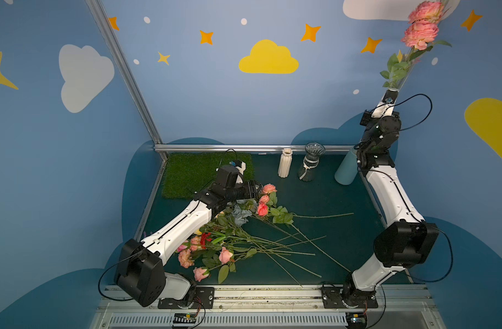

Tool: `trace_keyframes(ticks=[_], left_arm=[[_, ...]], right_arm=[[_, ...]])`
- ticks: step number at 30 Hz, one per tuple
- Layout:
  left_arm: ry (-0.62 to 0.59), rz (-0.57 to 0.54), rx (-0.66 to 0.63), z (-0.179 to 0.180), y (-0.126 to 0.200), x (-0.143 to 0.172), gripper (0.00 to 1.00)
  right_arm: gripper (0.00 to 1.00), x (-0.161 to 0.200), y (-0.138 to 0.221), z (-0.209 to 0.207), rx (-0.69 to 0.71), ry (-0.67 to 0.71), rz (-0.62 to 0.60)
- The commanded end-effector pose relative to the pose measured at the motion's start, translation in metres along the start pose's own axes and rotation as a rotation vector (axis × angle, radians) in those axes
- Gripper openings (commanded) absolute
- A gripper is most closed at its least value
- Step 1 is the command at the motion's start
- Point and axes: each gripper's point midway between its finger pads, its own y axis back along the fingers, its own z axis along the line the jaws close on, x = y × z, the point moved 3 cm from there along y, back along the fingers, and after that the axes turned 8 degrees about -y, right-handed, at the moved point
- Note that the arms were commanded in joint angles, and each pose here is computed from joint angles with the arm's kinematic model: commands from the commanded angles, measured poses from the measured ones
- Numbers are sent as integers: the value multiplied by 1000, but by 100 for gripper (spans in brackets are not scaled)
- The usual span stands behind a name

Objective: Place the pink flowers into the vase
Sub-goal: Place the flower in the vase.

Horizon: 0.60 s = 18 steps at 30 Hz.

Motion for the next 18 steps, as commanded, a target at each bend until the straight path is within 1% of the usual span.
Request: trace_keyframes(ticks=[1,4,11,13,18], left_arm=[[13,-11,51,-6,-3,-5,68],[19,-8,64,-7,-5,-4,68],[16,0,62,-6,-10,-3,68],[19,0,70,-7,-11,-3,68],[19,9,71,-6,-13,-1,68]], right_arm=[[0,-24,7,1,-11,16,-132],[0,-28,15,8,-27,46,-192],[0,-24,22,21,-24,148,-219],[0,-24,28,27,-27,172,-248],[0,-8,28,34,-11,193,-261]])
